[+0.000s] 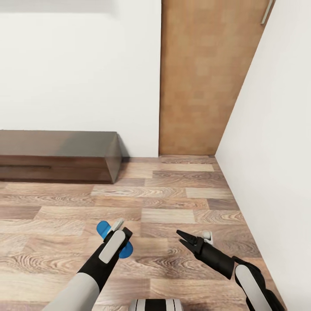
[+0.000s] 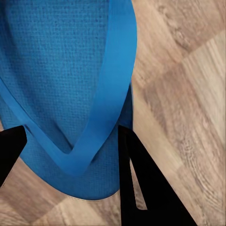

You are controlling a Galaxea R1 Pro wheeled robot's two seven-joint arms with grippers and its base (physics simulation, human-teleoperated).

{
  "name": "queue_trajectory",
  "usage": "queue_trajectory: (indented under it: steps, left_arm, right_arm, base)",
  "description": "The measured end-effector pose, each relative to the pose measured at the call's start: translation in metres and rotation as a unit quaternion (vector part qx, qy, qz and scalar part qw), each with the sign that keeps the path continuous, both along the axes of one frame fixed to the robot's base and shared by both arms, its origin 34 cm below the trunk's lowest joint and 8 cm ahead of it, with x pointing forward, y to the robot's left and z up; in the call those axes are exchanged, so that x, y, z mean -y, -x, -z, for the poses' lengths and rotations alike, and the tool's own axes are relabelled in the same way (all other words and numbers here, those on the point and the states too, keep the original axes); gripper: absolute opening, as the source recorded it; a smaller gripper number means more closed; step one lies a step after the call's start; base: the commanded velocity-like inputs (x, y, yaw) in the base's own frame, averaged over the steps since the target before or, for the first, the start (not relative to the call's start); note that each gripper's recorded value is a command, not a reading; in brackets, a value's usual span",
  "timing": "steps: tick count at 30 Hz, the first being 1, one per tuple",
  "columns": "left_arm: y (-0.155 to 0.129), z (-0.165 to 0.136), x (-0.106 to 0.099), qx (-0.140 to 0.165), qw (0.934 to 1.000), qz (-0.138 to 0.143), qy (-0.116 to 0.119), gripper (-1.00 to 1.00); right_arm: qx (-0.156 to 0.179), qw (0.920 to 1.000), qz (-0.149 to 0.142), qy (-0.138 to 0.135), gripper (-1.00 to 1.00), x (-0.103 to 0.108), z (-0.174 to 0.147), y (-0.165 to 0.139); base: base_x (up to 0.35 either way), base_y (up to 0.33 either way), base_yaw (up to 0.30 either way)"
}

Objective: In the bedroom, move the book from the bed onto either nightstand, and place the two sandals side by side next to the bed.

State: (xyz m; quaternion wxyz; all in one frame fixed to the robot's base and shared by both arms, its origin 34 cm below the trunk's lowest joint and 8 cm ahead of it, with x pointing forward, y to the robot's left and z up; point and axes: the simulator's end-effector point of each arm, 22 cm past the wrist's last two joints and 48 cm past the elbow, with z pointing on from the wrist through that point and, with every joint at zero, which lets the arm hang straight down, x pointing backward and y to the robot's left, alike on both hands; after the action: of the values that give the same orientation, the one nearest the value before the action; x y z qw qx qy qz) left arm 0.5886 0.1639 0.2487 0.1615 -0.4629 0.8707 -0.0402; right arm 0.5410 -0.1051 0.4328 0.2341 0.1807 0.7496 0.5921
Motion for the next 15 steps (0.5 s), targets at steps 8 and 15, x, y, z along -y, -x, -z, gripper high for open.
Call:
queue_trajectory:
  steps: [8,15]
  left_arm:
    - [-0.008,-0.018,0.0,0.016,0.9999,0.0,0.0,-1.0]
    - [-0.015,-0.033,0.0,0.031,0.9995,0.0,0.0,-1.0]
  right_arm:
    - [0.017,0.9999,0.0,0.0,1.0,0.0,-0.016,-0.002]
    - [0.031,0.9995,0.0,-0.001,1.0,0.0,-0.03,-0.003]
  base:
    - [0.0,0.0,0.206]
    - [0.0,0.0,0.017]
